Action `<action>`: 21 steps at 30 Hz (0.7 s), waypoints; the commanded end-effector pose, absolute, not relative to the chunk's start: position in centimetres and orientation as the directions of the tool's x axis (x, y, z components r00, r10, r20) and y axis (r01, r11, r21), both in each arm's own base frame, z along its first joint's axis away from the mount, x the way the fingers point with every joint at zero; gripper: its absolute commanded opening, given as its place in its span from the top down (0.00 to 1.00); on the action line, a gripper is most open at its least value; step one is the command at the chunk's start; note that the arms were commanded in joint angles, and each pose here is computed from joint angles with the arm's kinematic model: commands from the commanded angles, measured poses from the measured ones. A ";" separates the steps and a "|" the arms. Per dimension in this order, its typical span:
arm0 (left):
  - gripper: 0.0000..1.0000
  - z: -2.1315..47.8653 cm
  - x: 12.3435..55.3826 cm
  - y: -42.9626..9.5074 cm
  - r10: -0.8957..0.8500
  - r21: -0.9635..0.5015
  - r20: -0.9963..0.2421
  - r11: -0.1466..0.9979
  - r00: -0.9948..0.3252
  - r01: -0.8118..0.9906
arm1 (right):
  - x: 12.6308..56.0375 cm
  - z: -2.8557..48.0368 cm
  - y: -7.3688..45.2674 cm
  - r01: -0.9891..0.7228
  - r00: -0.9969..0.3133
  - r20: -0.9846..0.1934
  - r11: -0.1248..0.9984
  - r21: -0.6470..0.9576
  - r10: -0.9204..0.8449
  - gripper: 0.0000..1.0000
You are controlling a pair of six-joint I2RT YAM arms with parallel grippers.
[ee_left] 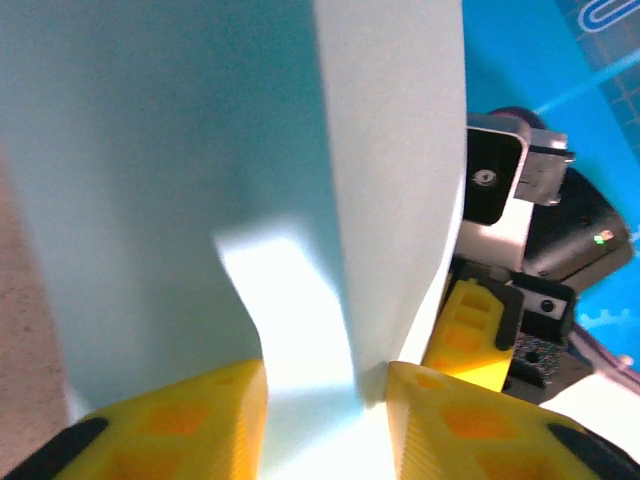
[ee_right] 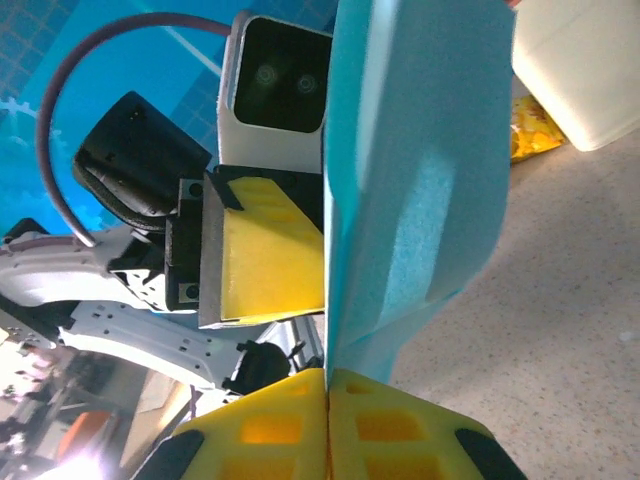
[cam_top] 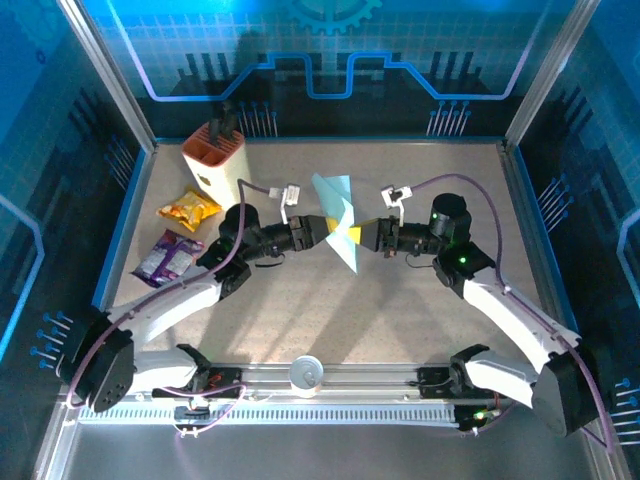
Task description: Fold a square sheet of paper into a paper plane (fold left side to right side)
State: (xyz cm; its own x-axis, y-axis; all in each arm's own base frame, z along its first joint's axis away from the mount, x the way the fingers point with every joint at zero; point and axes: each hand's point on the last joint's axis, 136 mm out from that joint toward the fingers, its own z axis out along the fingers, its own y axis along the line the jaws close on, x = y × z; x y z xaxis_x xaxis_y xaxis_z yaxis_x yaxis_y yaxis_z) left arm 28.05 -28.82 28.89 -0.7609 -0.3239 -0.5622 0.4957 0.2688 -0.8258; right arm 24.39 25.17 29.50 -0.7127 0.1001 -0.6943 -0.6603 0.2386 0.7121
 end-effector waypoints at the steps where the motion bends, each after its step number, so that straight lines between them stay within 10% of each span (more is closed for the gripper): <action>1: 0.55 29.3 28.0 -27.2 -0.334 -0.778 -0.621 0.372 -0.709 0.506 | 24.0 29.6 24.6 -0.675 -0.684 -0.727 0.320 0.664 0.065 0.92; 7: 0.41 27.1 27.6 -22.8 -0.340 -0.689 -0.683 0.593 -0.647 0.416 | 24.6 27.1 22.2 -0.609 -0.670 -0.743 0.580 0.542 -0.009 0.92; 12: 0.36 25.4 27.1 -17.5 -0.344 -0.569 -0.743 0.777 -0.574 0.270 | 25.6 23.4 18.5 -0.451 -0.674 -0.702 0.881 0.143 -0.231 0.93; 21: 0.35 25.0 25.3 -10.2 -0.401 -0.466 -0.809 0.883 -0.429 0.055 | 27.0 21.5 17.3 -0.295 -0.685 -0.464 0.797 -0.527 -0.561 0.93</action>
